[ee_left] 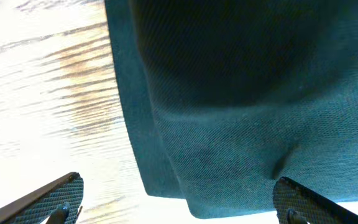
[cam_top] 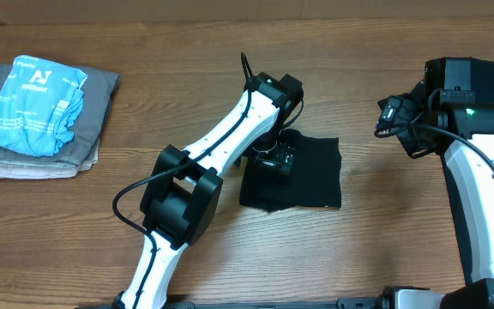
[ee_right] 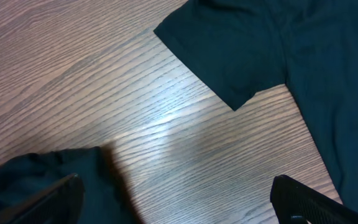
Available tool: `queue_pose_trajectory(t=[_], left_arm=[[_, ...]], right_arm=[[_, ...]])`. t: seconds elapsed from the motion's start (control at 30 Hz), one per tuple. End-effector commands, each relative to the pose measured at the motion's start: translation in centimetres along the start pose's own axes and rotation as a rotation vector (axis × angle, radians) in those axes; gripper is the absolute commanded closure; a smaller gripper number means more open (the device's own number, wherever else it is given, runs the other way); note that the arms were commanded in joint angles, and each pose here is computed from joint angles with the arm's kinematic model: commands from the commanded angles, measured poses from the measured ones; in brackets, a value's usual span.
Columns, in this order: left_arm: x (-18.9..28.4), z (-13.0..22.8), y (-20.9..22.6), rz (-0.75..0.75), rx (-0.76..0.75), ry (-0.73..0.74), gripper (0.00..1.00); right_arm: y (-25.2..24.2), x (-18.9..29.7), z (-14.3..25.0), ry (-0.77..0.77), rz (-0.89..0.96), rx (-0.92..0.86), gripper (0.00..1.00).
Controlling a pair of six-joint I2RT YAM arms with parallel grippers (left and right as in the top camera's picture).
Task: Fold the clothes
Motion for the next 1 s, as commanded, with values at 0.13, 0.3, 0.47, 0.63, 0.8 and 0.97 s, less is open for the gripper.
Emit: queue_pose_trajectory(t=[0.13, 0.3, 0.47, 0.63, 0.8, 0.97], left_arm=[[0.4, 1.3, -1.4, -0.059, 0.006, -0.034, 0.0], [3.5, 2.9, -1.3, -0.052, -0.011, -0.102, 0.0], [8.1, 6.0, -0.5, -0.055, -0.018, -0.212, 0.0], [10.2, 8.2, 0.8, -0.008, -0.019, -0.28, 0.0], [7.5, 7.6, 0.8, 0.005, 0.037, -0.289, 0.0], [2.8, 6.5, 0.8, 0.037, 0.067, -0.289, 0.0]], right_arm=[[-0.2, 0.4, -0.2, -0.02, 0.011, 0.0, 0.0], [-0.2, 0.4, -0.3, -0.02, 0.011, 0.0, 0.0], [-0.2, 0.4, -0.3, -0.02, 0.011, 0.0, 0.0], [-0.2, 0.4, -0.2, -0.02, 0.011, 0.0, 0.0], [-0.2, 0.4, -0.3, -0.02, 0.011, 0.0, 0.0], [-0.2, 0.4, -0.2, -0.02, 0.011, 0.0, 0.0]])
Point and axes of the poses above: each gripper's point midway between its finger pads, its own x axis back along the fingers, its own y axis along the line the jaws close on, z = x × y, the point moved 10 cm from there along x, back along the fingers, and after that the axes turned 8 degrees about x, right-handed, at the moved point
